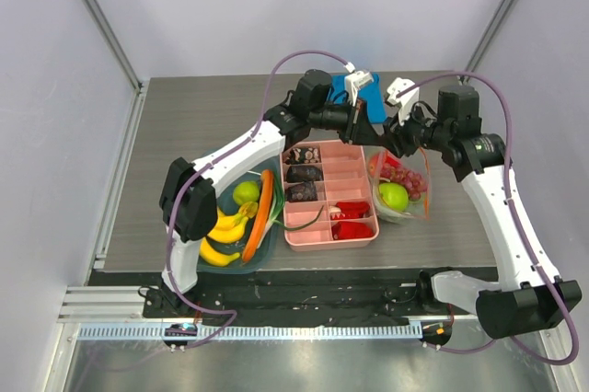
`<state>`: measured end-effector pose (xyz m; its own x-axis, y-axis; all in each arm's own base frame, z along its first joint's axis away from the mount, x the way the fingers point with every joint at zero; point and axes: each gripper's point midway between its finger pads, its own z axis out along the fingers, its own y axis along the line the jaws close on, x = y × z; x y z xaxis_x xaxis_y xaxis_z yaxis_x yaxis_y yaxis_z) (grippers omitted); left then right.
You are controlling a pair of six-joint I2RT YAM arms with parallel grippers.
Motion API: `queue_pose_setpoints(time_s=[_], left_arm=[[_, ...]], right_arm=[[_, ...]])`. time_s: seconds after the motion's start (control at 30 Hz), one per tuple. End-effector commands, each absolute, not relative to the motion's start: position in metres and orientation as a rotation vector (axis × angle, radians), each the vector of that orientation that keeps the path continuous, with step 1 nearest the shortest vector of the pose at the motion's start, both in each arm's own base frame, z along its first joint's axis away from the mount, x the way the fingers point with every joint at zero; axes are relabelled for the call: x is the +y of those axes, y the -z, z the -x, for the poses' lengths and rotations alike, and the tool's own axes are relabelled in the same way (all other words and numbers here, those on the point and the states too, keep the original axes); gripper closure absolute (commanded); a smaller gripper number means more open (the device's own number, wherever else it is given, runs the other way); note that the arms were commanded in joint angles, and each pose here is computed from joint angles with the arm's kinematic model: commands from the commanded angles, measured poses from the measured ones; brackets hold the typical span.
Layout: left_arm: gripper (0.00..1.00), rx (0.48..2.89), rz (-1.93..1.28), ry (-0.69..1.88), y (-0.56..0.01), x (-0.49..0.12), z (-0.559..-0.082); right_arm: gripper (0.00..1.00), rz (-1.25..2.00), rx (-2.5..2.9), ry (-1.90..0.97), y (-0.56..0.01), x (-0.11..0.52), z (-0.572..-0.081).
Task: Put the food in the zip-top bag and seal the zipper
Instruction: Adjust the zipper food storage bag at the center of the board.
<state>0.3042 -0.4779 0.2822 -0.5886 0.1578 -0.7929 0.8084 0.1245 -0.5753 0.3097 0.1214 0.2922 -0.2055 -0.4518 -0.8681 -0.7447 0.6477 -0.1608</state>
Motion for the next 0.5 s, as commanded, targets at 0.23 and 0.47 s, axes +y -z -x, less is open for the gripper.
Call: queue_pose_setpoints(time_s=[0.23,0.47], left_arm=[[1.00,1.733,-0.865,1.494,-0.333,-0.473,-0.320],[1.00,1.718,-0.835,1.471,-0.338,-0.467,-0.330]], right_arm=[[0.87,1.014,1.829,-0.315,-0.289,0.116,-0.292],[0.99,1.040,1.881,-0.294,-0.276,0.109,-0.277]])
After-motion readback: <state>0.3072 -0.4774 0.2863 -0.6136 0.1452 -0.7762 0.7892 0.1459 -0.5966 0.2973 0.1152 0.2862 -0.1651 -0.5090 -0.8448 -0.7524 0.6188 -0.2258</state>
